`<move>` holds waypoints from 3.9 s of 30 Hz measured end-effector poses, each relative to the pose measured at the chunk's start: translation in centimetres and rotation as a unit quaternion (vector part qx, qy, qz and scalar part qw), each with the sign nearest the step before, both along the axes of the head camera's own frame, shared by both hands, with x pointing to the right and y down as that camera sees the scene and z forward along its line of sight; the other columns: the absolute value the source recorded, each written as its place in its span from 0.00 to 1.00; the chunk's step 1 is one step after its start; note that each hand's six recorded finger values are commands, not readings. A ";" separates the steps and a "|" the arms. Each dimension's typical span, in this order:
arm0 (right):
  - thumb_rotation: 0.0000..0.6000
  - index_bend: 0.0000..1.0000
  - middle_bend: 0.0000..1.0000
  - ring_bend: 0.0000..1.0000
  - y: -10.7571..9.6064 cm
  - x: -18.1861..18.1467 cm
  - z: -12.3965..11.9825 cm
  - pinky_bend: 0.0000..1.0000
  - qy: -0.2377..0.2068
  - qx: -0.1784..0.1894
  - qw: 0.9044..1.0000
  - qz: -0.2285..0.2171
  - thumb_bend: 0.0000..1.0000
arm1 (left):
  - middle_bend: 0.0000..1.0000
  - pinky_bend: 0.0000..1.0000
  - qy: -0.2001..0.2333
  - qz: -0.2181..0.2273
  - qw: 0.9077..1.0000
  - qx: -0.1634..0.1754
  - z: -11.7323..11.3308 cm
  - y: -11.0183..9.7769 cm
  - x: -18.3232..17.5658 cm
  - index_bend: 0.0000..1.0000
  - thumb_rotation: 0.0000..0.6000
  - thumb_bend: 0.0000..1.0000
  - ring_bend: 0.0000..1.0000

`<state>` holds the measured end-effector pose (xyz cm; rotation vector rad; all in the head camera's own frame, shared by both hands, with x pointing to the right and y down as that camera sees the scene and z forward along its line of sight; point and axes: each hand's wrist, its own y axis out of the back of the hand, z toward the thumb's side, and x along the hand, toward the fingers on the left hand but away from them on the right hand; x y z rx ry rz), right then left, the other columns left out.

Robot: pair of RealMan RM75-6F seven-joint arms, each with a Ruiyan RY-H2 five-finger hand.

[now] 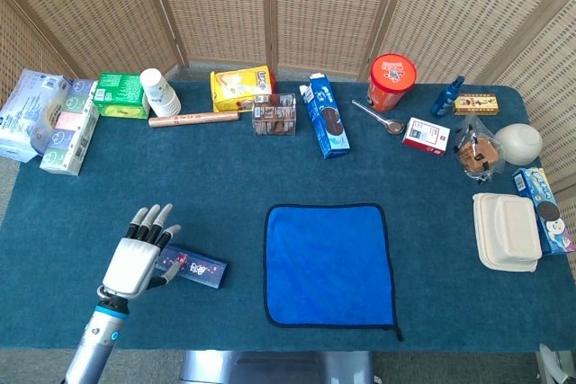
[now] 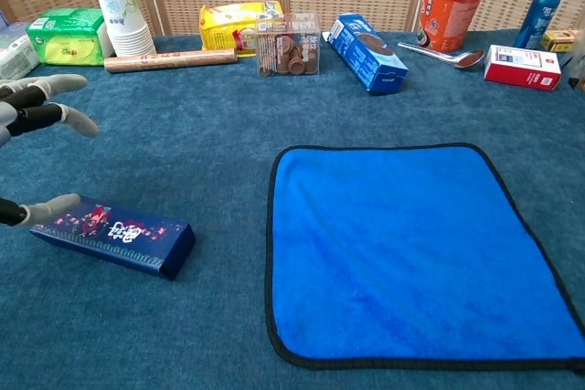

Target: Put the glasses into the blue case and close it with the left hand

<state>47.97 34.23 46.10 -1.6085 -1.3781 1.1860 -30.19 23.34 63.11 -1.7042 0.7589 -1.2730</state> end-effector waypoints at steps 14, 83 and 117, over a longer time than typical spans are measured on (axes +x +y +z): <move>0.57 0.04 0.13 0.00 -1.1 -0.9 0.5 0.13 0.004 -0.006 1.000 -0.001 0.33 | 0.00 0.00 -0.025 0.033 0.992 -0.119 -0.5 3.3 -0.8 0.10 0.68 0.23 0.00; 0.57 0.04 0.13 0.00 -1.7 -0.4 0.0 0.13 0.026 -0.006 0.999 0.027 0.33 | 0.00 0.00 -0.051 0.036 0.994 -0.084 5.5 -6.9 3.5 0.00 0.66 0.21 0.00; 0.57 0.05 0.13 0.00 -4.4 -2.2 3.2 0.12 0.113 -0.053 0.991 -0.046 0.33 | 0.00 0.00 0.067 -0.062 0.993 -0.076 -4.8 0.5 -4.2 0.00 0.66 0.21 0.00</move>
